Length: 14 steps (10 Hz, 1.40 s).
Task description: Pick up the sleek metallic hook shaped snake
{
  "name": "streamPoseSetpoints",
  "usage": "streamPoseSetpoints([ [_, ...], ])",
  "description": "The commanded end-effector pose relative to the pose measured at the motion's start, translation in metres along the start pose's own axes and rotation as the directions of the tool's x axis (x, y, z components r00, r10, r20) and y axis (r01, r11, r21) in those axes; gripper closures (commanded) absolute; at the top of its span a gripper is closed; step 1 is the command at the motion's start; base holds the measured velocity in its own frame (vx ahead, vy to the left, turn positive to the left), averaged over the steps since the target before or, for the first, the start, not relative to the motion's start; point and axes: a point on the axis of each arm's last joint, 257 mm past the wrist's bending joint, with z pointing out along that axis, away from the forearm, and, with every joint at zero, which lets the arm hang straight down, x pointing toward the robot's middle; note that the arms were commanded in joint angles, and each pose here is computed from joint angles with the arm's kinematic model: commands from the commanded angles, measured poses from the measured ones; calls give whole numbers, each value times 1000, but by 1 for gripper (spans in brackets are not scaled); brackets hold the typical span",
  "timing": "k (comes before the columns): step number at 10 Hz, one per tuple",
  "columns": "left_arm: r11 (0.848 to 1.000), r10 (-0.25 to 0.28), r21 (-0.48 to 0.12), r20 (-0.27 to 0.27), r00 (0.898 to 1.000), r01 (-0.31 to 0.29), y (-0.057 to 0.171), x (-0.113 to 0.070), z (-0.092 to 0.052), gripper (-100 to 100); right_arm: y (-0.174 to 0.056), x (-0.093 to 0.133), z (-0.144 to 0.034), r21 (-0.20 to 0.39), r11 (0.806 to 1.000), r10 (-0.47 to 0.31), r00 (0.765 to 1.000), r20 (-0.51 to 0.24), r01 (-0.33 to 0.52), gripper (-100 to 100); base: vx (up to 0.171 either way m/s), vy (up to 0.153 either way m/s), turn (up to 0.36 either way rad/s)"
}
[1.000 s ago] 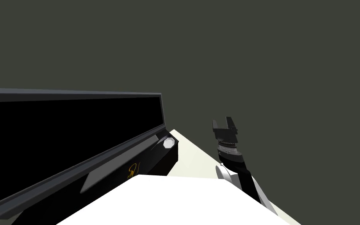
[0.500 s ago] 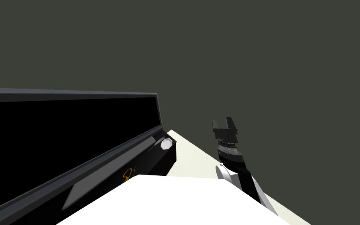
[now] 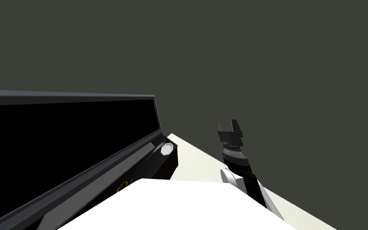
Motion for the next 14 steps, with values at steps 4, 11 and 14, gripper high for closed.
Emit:
streamPoseSetpoints([
  [4,991,-1,-136,8,1000,2,52,-17,-33,-100,0,0,0,0,1000,0,1000,0,0,0,24,30,-188],
  [11,964,2,-267,19,1000,3,97,-34,-68,-100,0,0,0,0,1000,0,1000,0,0,0,25,28,-138],
  [14,946,0,-325,21,1000,7,117,-38,-83,-100,0,0,0,0,1000,0,1000,0,0,0,24,20,-113],
])
